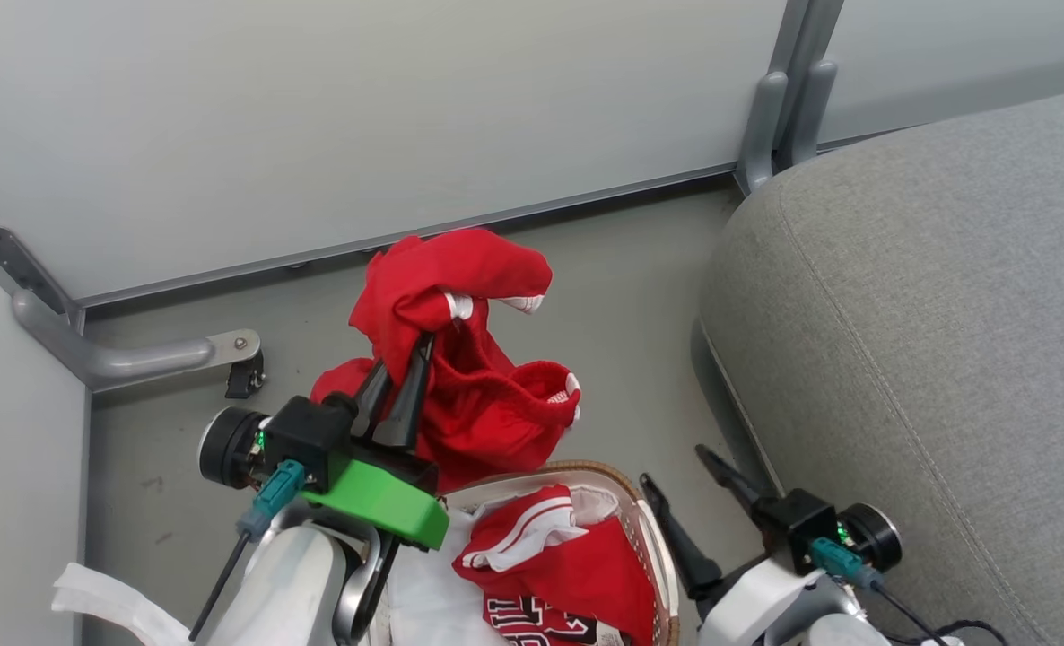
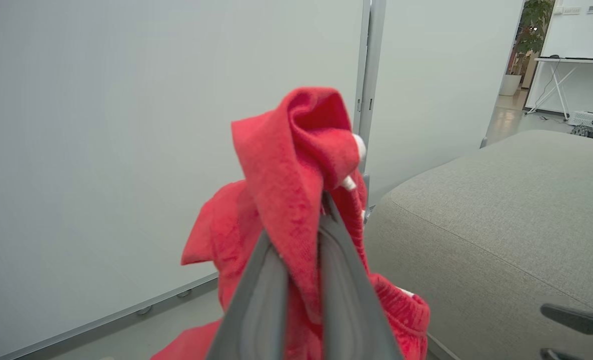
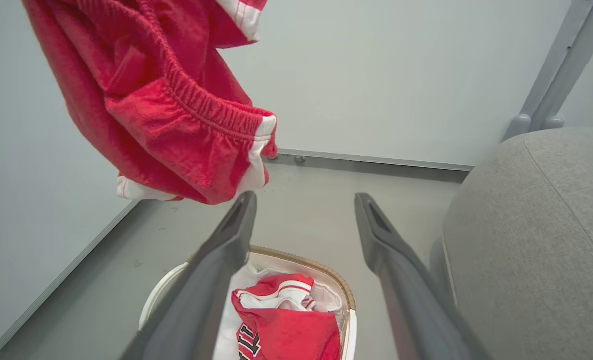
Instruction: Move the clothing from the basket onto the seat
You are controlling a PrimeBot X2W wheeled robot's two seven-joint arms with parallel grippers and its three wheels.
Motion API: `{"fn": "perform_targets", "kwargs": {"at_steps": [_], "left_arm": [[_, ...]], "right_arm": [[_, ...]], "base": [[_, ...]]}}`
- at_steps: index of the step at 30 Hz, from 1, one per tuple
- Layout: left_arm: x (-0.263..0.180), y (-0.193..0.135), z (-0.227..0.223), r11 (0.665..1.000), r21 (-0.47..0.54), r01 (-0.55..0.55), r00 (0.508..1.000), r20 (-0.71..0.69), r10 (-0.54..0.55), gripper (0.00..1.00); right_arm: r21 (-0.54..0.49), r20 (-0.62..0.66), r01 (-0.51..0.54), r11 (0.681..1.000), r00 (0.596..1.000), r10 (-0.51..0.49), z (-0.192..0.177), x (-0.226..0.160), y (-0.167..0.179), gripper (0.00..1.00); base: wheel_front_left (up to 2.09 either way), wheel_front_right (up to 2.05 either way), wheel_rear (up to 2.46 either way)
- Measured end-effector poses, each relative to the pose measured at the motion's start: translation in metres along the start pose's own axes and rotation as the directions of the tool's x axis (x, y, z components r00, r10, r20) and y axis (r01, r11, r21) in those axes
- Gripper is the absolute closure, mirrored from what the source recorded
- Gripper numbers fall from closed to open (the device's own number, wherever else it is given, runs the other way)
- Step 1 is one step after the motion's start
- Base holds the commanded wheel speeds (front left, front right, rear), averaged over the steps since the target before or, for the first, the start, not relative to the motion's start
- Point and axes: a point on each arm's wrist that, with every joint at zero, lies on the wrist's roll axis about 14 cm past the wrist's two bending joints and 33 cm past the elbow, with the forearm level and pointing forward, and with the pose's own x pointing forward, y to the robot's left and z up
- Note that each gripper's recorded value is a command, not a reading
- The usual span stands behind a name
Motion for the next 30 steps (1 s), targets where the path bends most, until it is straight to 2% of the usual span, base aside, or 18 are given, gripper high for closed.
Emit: {"fn": "perform_targets", "kwargs": {"at_steps": [4, 10, 13, 16, 27, 30], "left_arm": [[-0.001, -0.006, 0.005, 1.0, 0.004, 0.016, 1.0, 0.012, -0.016, 1.0], [-0.003, -0.01, 0.004, 1.0, 0.003, 0.025, 1.0, 0.011, -0.025, 1.0], [-0.005, -0.013, 0.004, 1.0, 0.001, 0.03, 0.999, 0.01, -0.03, 1.0], [-0.007, -0.015, 0.005, 1.0, 0.001, 0.03, 0.999, 0.01, -0.03, 1.0], [-0.014, -0.02, 0.008, 0.999, -0.014, 0.03, 0.999, 0.016, -0.03, 1.0], [-0.013, -0.022, 0.008, 0.999, -0.022, 0.037, 0.999, 0.019, -0.036, 1.0]], "right_arm": [[-0.052, 0.024, -0.131, 0.99, 0.991, 0.133, 0.012, 0.013, 0.034, 0.0], [-0.158, 0.045, -0.3, 0.941, 0.949, 0.311, 0.031, 0.03, 0.073, 0.0], [-0.2, 0.041, -0.329, 0.923, 0.938, 0.344, 0.036, 0.04, 0.08, 0.0], [-0.219, -0.02, -0.359, 0.907, 0.931, 0.364, 0.019, 0.042, 0.085, 0.0], [-0.216, -0.173, -0.47, 0.856, 0.881, 0.44, -0.022, 0.045, 0.112, 0.0], [-0.188, -0.189, -0.504, 0.843, 0.861, 0.472, -0.029, 0.043, 0.123, 0.0]], "base": [[0.0, 0.0, 0.0], [0.0, 0.0, 0.0], [0.0, 0.0, 0.0], [0.0, 0.0, 0.0], [0.0, 0.0, 0.0], [0.0, 0.0, 0.0]]}}
